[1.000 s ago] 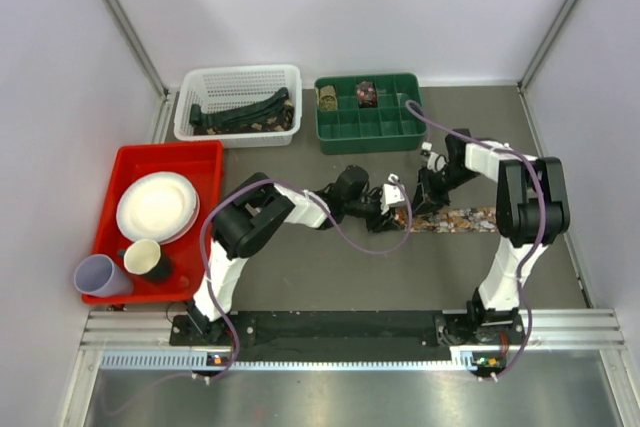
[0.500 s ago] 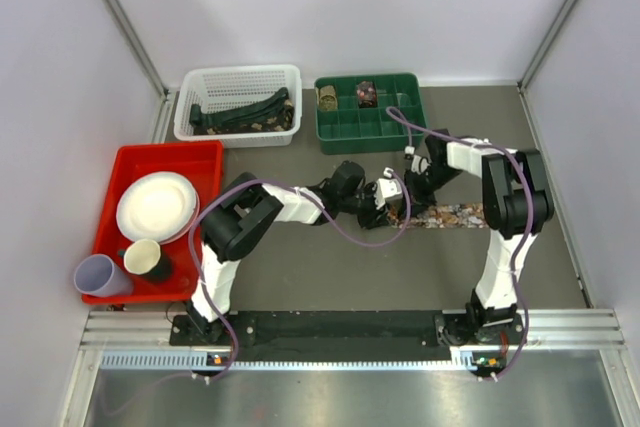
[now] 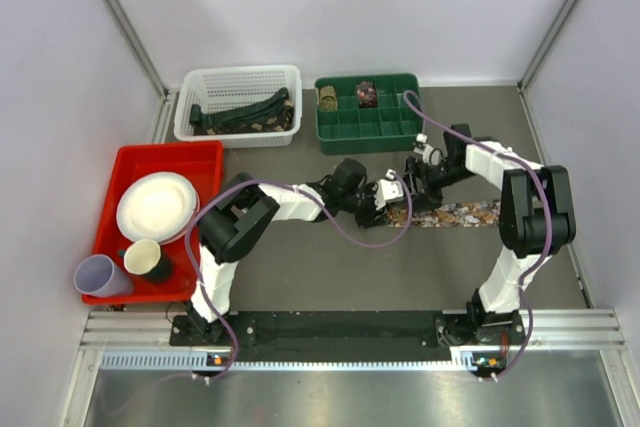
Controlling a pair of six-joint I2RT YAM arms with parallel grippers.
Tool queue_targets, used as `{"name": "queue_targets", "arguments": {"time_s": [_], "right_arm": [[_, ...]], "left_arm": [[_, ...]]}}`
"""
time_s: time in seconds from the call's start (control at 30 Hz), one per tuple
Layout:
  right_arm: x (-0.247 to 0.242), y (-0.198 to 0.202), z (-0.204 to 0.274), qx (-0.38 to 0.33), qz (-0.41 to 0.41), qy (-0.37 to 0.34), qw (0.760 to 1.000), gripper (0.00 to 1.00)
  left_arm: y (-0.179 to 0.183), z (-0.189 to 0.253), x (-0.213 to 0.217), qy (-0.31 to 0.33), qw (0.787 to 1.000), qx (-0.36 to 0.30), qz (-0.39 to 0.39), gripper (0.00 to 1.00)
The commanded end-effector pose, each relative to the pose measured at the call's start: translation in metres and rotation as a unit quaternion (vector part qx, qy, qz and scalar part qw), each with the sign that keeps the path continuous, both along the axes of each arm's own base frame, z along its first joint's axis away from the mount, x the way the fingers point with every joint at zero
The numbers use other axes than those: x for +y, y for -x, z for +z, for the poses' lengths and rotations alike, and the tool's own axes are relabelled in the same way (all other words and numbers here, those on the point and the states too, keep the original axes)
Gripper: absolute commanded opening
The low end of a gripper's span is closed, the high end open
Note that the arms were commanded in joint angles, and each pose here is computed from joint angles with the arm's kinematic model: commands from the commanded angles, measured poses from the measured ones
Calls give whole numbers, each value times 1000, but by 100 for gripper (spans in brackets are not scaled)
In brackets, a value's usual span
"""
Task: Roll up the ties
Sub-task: Roll the tie at the center of the board.
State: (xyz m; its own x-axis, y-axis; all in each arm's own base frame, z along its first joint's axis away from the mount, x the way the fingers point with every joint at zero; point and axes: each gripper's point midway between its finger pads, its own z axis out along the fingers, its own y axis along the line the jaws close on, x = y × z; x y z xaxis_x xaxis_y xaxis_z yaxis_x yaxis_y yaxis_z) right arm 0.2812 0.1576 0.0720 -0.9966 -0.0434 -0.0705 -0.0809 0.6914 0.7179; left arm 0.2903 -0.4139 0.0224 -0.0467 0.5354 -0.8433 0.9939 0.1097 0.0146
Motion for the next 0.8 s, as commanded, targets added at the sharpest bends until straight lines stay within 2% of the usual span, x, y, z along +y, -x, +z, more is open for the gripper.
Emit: {"name": "queue_targets", "arguments": {"time_s": [0.0, 0.37, 0.47, 0.5, 0.6, 0.63, 0.77], "right_arm": [[23, -6, 20, -22, 13, -81, 996, 70], [38, -5, -17, 1, 33, -76, 997, 50], [38, -7, -18, -1, 31, -72, 997, 23], [35, -8, -20, -7, 30, -57, 998, 0], [26, -8, -28, -9, 28, -21, 999, 0], [24, -9, -30, -10, 28, -11, 999, 0], [5, -17, -49, -7, 17, 61, 998, 0]], "left_arm": [[30, -84, 76, -176, 981, 77, 26, 17], [35, -88, 79, -178, 980, 81, 19, 18], [38, -90, 81, -180, 980, 88, 19, 18], [38, -90, 81, -179, 980, 89, 20, 19], [40, -88, 80, -172, 981, 89, 15, 25], [42, -89, 80, -169, 981, 93, 11, 37], [40, -82, 74, -131, 984, 117, 15, 55]]}}
